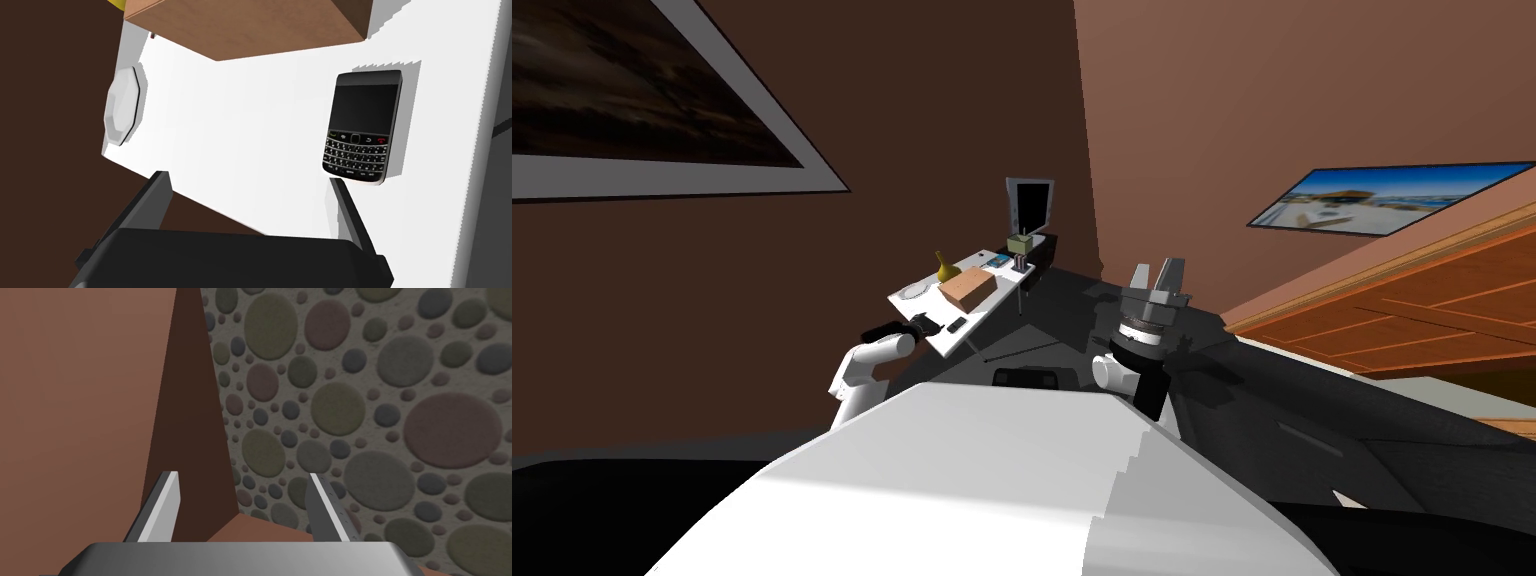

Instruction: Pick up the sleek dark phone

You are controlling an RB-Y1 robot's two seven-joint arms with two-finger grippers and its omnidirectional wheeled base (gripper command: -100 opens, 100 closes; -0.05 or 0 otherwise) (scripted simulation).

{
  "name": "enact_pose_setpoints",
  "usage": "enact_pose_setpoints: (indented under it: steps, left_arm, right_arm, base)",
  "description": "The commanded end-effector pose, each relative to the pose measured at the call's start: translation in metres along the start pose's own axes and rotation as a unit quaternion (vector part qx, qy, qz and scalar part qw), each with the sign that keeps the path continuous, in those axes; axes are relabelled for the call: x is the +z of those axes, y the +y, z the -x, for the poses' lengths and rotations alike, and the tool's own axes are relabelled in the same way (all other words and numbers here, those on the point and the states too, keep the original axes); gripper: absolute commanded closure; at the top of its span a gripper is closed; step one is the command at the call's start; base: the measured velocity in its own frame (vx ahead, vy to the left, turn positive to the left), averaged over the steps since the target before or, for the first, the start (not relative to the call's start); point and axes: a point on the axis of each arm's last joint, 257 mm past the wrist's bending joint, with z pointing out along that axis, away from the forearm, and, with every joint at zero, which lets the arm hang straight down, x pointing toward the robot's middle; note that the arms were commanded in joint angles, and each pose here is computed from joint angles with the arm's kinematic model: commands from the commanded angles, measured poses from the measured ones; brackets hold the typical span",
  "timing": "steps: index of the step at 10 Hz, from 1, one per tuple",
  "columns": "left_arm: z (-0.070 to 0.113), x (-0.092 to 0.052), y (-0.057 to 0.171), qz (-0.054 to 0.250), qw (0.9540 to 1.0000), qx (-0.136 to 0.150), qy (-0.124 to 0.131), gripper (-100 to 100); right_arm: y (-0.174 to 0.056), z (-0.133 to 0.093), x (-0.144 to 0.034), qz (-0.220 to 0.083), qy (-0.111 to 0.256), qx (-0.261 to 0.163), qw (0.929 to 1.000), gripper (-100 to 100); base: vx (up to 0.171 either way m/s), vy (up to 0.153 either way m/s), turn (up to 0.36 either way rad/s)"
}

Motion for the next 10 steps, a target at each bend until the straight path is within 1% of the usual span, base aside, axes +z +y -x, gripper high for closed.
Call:
enact_pose_setpoints:
  steps: [1, 2, 3, 4, 5, 6, 7, 8, 9, 10]
  left_arm:
    - [0.01, 0.004, 0.015, 0.031, 0.9991, -0.024, -0.015, -100]
    - [0.015, 0.004, 0.021, 0.043, 0.9985, -0.024, -0.025, -100]
    - [0.021, 0.006, 0.03, 0.064, 0.9964, -0.043, -0.035, -100]
    - [0.026, 0.005, 0.037, 0.077, 0.9951, -0.043, -0.045, -100]
    - [0.032, 0.006, 0.046, 0.097, 0.9919, -0.061, -0.055, -100]
    - [0.036, 0.004, 0.051, 0.106, 0.9905, -0.06, -0.063, -100]
    - [0.042, 0.004, 0.059, 0.127, 0.9862, -0.077, -0.074, -100]
    - [0.045, 0.003, 0.063, 0.134, 0.9847, -0.076, -0.08, -100]
    - [0.051, 0.001, 0.073, 0.156, 0.9791, -0.091, -0.094, -100]
    - [0.053, 0.0, 0.075, 0.16, 0.9781, -0.091, -0.098, -100]
  right_arm:
    - [0.0, 0.0, 0.0, 0.0, 0.0, 0.0, 1.0, 0]
    - [0.0, 0.0, 0.0, 0.0, 0.0, 0.0, 1.0, 0]
    - [0.0, 0.0, 0.0, 0.0, 0.0, 0.0, 1.0, 0]
    - [0.0, 0.0, 0.0, 0.0, 0.0, 0.0, 1.0, 0]
    - [0.0, 0.0, 0.0, 0.0, 0.0, 0.0, 1.0, 0]
    - [0.0, 0.0, 0.0, 0.0, 0.0, 0.0, 1.0, 0]
    - [0.0, 0.0, 0.0, 0.0, 0.0, 0.0, 1.0, 0]
    - [0.0, 0.0, 0.0, 0.0, 0.0, 0.0, 1.0, 0]
    - [0.0, 0.0, 0.0, 0.0, 0.0, 0.0, 1.0, 0]
    - [0.0, 0.0, 0.0, 0.0, 0.0, 0.0, 1.0, 0]
  base:
    - [0.079, 0.003, -0.016]
    - [0.064, 0.005, -0.01]
    - [0.065, 0.005, -0.022]
    - [0.058, 0.005, -0.012]
    - [0.075, 0.013, -0.022]
    - [0.067, 0.012, -0.016]
    - [0.075, 0.008, -0.025]
    - [0.058, 0.009, -0.017]
    - [0.076, 0.016, -0.029]
    - [0.058, 0.011, -0.018]
